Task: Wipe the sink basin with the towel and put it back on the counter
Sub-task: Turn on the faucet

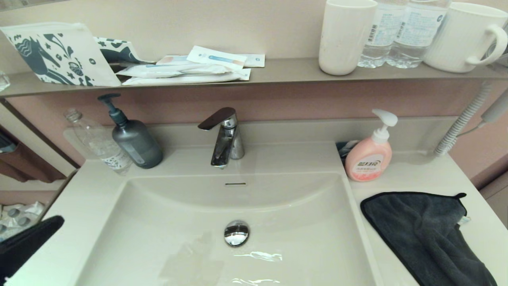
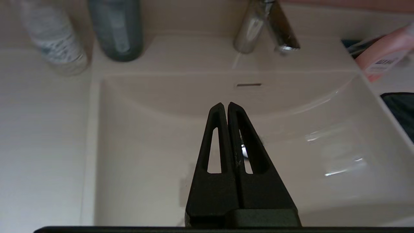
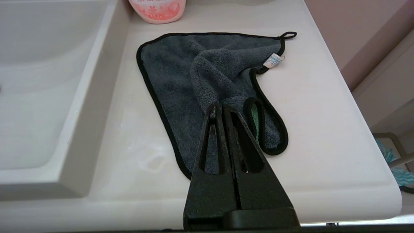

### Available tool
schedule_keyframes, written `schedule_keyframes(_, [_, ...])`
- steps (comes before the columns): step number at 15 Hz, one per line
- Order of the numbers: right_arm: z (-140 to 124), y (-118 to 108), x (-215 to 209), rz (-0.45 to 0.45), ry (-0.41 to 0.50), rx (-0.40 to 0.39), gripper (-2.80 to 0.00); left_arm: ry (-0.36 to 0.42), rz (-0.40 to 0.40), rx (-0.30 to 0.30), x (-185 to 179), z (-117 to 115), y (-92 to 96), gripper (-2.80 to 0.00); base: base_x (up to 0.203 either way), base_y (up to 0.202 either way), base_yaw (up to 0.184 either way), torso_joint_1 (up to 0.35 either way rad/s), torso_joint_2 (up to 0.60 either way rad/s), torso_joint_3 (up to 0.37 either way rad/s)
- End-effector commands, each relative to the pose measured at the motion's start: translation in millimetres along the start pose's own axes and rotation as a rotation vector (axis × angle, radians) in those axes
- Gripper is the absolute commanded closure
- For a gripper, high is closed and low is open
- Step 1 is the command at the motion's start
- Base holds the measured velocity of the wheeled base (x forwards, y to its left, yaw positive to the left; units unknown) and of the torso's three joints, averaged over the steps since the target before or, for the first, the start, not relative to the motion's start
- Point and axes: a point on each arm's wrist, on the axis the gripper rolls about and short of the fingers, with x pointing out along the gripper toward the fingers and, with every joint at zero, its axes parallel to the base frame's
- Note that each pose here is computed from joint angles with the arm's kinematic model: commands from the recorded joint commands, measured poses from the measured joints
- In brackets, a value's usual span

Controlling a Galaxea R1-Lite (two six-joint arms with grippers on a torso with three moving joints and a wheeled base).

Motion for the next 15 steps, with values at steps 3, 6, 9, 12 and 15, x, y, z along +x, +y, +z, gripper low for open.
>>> schedule_keyframes(3, [0,0,0,0.0,0.0,0.0,0.0,0.061,-0.154,-0.006,44,13,-9.4,0.0,0.0,0.0,0.0,0.0,0.0,0.0])
schedule_keyframes(6, [0,0,0,0.0,0.0,0.0,0.0,0.022,-0.243,-0.015,66,18,-25.8,0.0,0.0,0.0,0.0,0.0,0.0,0.0])
schedule_keyframes(9, [0,0,0,0.0,0.001,0.0,0.0,0.035,-0.271,-0.011,89,10,-53.5,0.0,0.0,0.0,0.0,0.0,0.0,0.0])
schedule_keyframes(12, [0,0,0,0.0,0.002,0.0,0.0,-0.005,-0.244,-0.013,119,1,-75.6,0.0,0.0,0.0,0.0,0.0,0.0,0.0])
schedule_keyframes(15, [0,0,0,-0.001,0.002,0.0,0.0,-0.008,-0.211,-0.011,139,-11,-81.8,0.0,0.0,0.0,0.0,0.0,0.0,0.0])
